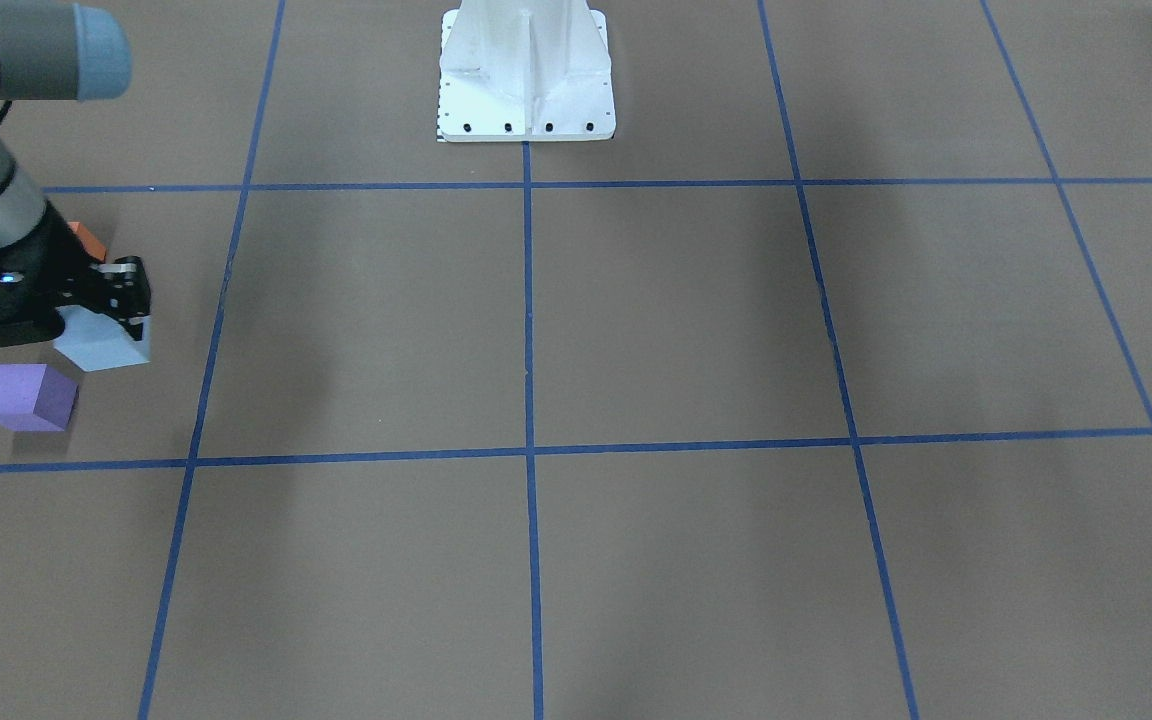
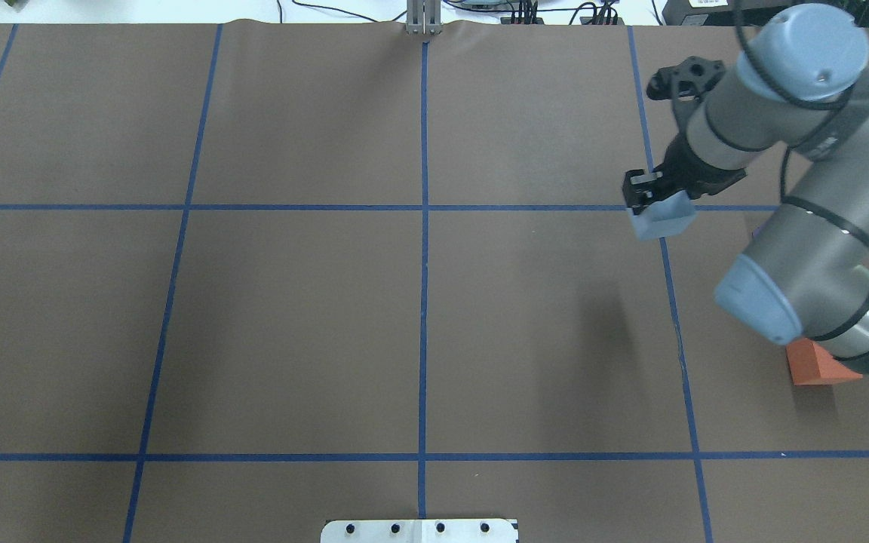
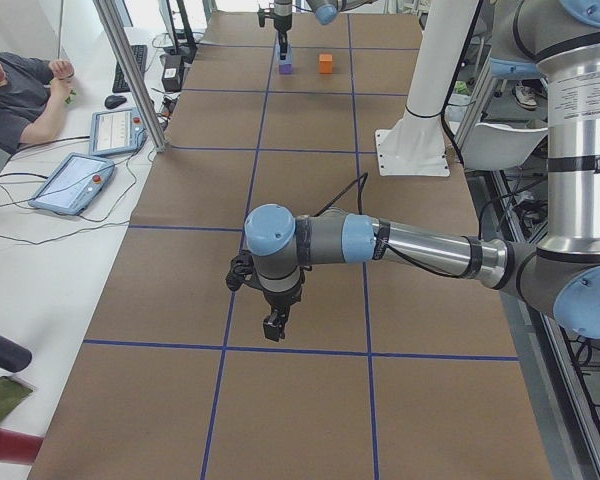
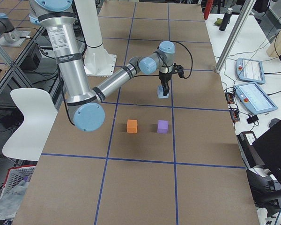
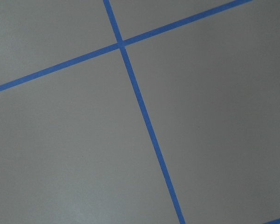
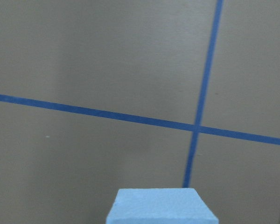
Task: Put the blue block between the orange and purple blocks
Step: 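Carry the light blue cube with the right gripper toward the purple cube, then lower the light blue cube between the purple and orange cubes and open the right gripper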
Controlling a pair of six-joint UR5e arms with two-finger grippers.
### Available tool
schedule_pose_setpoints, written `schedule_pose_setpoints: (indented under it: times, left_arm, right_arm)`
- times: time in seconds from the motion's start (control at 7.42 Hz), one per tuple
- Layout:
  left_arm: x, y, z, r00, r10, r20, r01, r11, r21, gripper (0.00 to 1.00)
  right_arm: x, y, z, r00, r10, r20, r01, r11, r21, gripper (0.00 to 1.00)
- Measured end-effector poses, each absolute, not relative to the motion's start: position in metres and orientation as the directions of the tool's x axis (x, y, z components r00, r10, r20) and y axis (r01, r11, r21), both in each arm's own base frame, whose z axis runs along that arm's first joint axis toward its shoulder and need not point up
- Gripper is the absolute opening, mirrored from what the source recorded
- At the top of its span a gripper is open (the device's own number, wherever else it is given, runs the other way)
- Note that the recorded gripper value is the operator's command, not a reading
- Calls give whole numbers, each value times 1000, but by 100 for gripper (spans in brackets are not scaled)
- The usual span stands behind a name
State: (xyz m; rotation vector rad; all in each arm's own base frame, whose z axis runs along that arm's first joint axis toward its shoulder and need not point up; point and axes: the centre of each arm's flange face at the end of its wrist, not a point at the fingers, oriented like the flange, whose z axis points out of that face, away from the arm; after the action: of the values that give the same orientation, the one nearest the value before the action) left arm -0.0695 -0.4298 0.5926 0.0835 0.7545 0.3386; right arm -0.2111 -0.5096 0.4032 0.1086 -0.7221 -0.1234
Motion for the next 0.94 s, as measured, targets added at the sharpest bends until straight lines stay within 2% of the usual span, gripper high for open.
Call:
schedule_pose_setpoints:
  times: [0.27, 0.4, 0.94]
  left_arm:
    - [-69, -430, 592, 677, 332, -657, -272, 942, 196, 100]
    - [-69, -430, 591, 677, 333, -656, -272, 942, 197, 100]
    - [-68, -430, 590, 669, 331, -665, -267, 943, 201, 100]
  right_arm:
    - [-153, -483, 479, 711, -96, 696, 30, 994, 106, 0]
    - [-147, -473, 498, 697, -41, 716, -25, 996, 82, 0]
    - [-189, -428, 565, 680, 20, 733, -114, 990, 79, 0]
